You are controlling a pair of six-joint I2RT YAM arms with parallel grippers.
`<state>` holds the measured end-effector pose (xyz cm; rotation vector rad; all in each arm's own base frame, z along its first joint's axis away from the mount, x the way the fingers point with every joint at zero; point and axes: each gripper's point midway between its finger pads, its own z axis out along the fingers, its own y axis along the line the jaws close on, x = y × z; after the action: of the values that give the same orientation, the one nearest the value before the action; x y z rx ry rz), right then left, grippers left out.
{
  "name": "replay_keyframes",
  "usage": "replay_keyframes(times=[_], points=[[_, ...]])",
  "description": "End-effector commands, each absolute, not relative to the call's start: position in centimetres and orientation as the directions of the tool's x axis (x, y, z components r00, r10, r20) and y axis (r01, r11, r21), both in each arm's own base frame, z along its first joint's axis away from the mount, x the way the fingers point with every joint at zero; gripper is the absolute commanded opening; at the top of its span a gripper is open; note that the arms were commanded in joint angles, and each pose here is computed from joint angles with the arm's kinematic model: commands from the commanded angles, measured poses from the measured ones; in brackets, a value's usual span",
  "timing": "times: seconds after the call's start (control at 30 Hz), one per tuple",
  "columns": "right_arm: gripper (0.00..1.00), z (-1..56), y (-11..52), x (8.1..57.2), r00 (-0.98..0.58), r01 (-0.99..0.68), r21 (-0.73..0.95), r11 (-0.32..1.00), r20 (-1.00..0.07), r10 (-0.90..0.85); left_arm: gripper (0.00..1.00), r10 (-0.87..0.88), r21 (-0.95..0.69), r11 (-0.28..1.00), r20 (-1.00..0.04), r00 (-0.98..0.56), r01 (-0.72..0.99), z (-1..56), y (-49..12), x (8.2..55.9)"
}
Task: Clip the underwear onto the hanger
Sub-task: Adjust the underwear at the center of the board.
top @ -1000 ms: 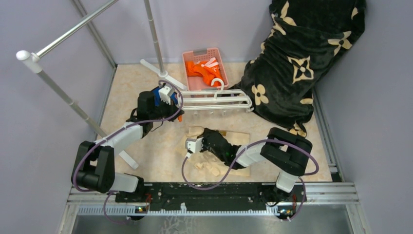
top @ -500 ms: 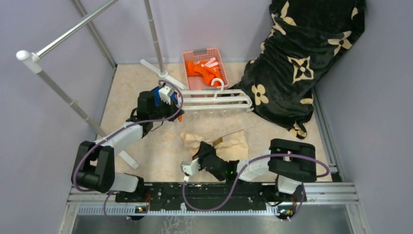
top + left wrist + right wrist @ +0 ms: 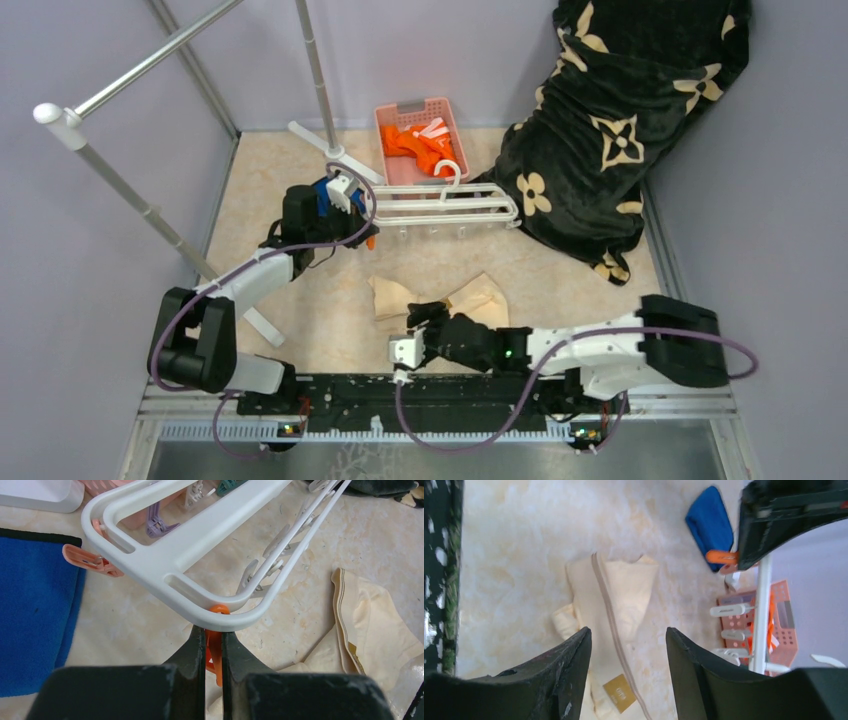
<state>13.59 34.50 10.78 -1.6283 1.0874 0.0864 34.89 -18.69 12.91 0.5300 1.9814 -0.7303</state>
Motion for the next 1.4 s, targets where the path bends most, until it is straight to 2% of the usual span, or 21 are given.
replay_keyframes(times=[0.0,0.13,0.3,0.43,0.63,0.93,1.17,1.37], points=[[0.57,16.8,35.0,11.8,0.463,-0.845,-0.527,0.085,-0.803,-0.376,0.00,0.066,-0.268,0.734,-0.886,-0.459,0.624,14.0,-18.6,35.6],[0.57,17.7,33.9,11.4,0.381,-0.920,-0.390,-0.033,-0.874,-0.302,0.00,0.069,-0.259,0.736,-0.890,-0.450,0.625,14.3,-18.5,35.7],[0.58,16.1,34.4,12.6,0.259,-0.959,-0.196,-0.205,-0.902,-0.345,0.00,0.072,-0.253,0.737,-0.892,-0.446,0.626,14.4,-18.5,35.7],[0.61,14.9,36.3,14.0,0.241,-0.951,-0.142,-0.275,-0.899,-0.366,0.00,0.071,-0.252,0.738,-0.893,-0.443,0.626,14.5,-18.5,35.7],[0.68,11.9,38.2,15.9,0.189,-0.943,-0.048,-0.330,-0.892,-0.410,0.00,0.069,-0.256,0.736,-0.892,-0.446,0.627,14.5,-18.5,35.6],[0.68,8.3,38.6,18.7,0.144,-0.959,-0.011,-0.282,-0.878,-0.457,0.00,0.071,-0.255,0.739,-0.891,-0.449,0.624,14.3,-18.4,35.6],[0.58,6.6,38.2,18.1,0.105,-0.952,0.057,-0.300,-0.862,-0.497,0.00,0.074,-0.254,0.740,-0.890,-0.450,0.624,14.3,-18.4,35.7],[0.35,6.4,38.0,17.9,0.090,-0.952,0.075,-0.297,-0.858,-0.505,0.00,0.074,-0.255,0.739,-0.889,-0.452,0.623,14.2,-18.4,35.7]])
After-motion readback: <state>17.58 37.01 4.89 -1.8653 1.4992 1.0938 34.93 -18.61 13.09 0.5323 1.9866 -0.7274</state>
